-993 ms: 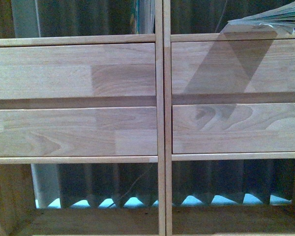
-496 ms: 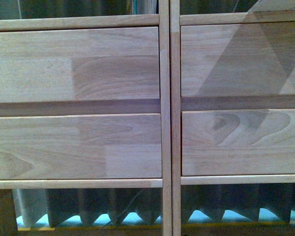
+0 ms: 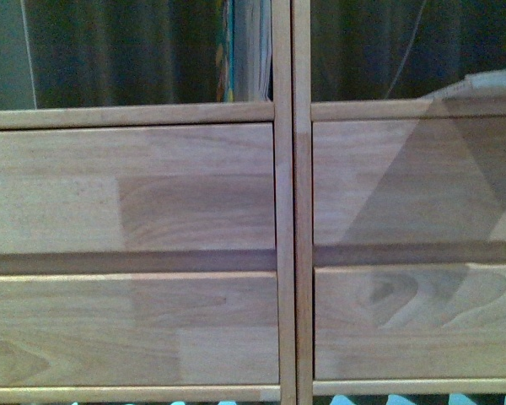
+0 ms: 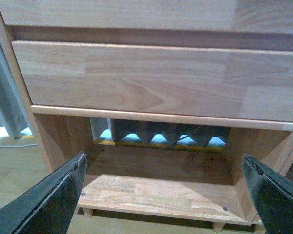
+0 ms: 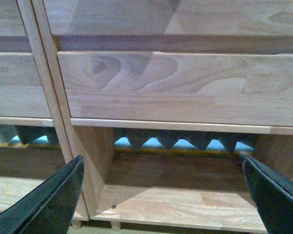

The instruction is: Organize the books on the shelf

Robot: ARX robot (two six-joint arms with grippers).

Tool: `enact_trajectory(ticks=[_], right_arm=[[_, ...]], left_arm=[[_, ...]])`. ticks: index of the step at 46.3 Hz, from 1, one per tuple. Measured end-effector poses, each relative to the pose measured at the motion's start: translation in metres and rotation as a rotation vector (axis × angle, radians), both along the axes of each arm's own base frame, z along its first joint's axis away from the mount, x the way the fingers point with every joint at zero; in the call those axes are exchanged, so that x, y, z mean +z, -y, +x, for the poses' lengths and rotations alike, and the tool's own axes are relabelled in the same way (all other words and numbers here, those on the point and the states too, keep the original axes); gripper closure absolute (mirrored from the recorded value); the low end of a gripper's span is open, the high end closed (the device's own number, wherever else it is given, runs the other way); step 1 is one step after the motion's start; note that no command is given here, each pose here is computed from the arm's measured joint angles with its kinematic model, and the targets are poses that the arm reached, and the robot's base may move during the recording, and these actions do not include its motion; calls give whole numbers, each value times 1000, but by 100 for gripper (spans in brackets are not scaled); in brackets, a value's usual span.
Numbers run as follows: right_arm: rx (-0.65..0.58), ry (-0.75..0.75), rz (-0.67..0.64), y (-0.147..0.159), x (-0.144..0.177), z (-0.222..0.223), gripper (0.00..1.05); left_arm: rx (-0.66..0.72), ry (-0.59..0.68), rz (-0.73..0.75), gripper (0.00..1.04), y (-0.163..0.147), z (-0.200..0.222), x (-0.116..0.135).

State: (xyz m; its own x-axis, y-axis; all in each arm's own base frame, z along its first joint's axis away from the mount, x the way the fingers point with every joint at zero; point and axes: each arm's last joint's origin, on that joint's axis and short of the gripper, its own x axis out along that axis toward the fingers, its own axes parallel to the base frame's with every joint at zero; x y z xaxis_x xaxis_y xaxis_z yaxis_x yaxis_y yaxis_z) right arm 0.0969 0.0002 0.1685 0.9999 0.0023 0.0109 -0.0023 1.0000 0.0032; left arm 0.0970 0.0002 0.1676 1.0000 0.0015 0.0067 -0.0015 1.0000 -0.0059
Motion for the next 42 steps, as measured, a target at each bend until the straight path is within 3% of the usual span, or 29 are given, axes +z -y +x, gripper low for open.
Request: enact_trajectory(ticks=[16, 21, 30, 42], right_arm=[[15, -14, 6, 0, -1, 0, 7], [180, -249, 240, 2, 8, 8, 7], [254, -187, 559, 0, 58, 44, 7], [329, -147, 935, -5, 102, 103, 7]], left_arm=[[0, 0, 2, 7, 0, 0, 0], [0, 0, 2, 7, 0, 0, 0], [0, 1, 2, 7, 0, 0, 0], [0, 1, 2, 7, 0, 0, 0]])
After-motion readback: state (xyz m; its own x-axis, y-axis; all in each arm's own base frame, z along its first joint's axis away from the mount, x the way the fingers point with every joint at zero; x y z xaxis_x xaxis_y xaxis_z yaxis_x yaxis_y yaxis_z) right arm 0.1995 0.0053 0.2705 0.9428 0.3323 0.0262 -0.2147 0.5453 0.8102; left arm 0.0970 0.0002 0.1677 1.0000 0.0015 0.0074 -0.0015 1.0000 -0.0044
